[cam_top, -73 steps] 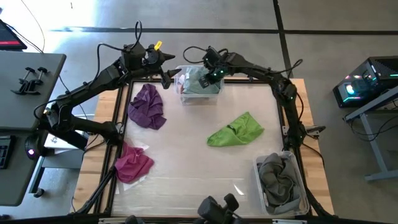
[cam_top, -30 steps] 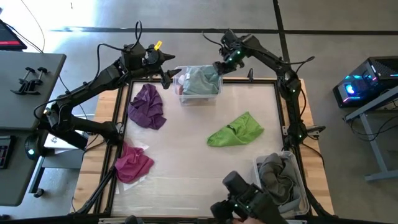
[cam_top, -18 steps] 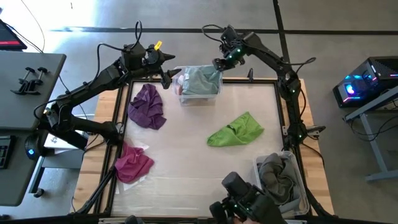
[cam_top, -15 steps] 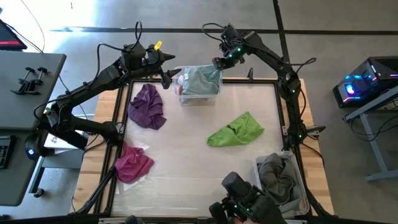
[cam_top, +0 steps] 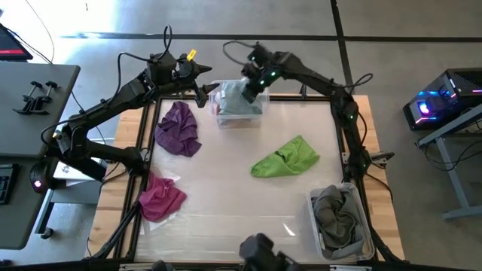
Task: Sort towels by color in basket
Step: Put the light blue towel into the top transparent bin
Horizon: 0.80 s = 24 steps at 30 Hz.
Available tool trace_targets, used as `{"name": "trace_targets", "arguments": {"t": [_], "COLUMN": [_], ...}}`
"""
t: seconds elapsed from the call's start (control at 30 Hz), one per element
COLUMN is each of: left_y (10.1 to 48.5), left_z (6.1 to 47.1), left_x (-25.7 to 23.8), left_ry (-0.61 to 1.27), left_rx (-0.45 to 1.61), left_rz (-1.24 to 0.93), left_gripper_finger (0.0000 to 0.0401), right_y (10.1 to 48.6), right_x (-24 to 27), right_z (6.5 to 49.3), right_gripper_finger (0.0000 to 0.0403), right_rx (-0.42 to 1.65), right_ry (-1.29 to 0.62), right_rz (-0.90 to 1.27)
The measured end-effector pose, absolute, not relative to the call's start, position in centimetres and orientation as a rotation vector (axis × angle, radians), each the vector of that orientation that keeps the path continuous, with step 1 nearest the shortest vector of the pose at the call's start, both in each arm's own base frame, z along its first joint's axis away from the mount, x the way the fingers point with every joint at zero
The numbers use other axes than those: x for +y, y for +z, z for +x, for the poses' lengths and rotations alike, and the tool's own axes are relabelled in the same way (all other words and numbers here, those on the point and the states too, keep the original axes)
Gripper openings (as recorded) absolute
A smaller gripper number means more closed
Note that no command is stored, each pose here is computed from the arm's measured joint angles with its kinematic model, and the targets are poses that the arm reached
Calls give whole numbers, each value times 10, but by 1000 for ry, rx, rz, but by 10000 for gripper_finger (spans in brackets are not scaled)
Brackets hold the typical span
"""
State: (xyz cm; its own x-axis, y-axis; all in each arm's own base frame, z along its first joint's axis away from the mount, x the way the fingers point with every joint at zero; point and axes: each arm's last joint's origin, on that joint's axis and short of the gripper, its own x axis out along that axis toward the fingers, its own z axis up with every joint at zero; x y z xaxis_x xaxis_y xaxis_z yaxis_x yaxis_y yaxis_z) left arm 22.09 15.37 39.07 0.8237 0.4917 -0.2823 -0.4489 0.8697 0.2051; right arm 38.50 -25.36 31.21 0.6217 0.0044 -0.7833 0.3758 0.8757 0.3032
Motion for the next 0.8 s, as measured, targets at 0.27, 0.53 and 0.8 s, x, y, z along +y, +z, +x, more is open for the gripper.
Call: {"name": "trace_targets", "arguments": {"t": [0.27,0.53,0.8], "left_y": [391,391,391], "left_z": [221,221,221], "left_x": [154,154,154], "left_ry": [501,502,508], "left_rx": [335,335,324], "left_rz": [132,132,88], "left_gripper_finger": [298,298,298], "right_y": [254,247,324], "right_x": [-250,-248,-242], "right_z": [391,387,373], "right_gripper_finger": [1,67,126], "right_rx": [974,1032,1023], "right_ry": [-385,-439,-413], "right_rz": [549,589,554]}}
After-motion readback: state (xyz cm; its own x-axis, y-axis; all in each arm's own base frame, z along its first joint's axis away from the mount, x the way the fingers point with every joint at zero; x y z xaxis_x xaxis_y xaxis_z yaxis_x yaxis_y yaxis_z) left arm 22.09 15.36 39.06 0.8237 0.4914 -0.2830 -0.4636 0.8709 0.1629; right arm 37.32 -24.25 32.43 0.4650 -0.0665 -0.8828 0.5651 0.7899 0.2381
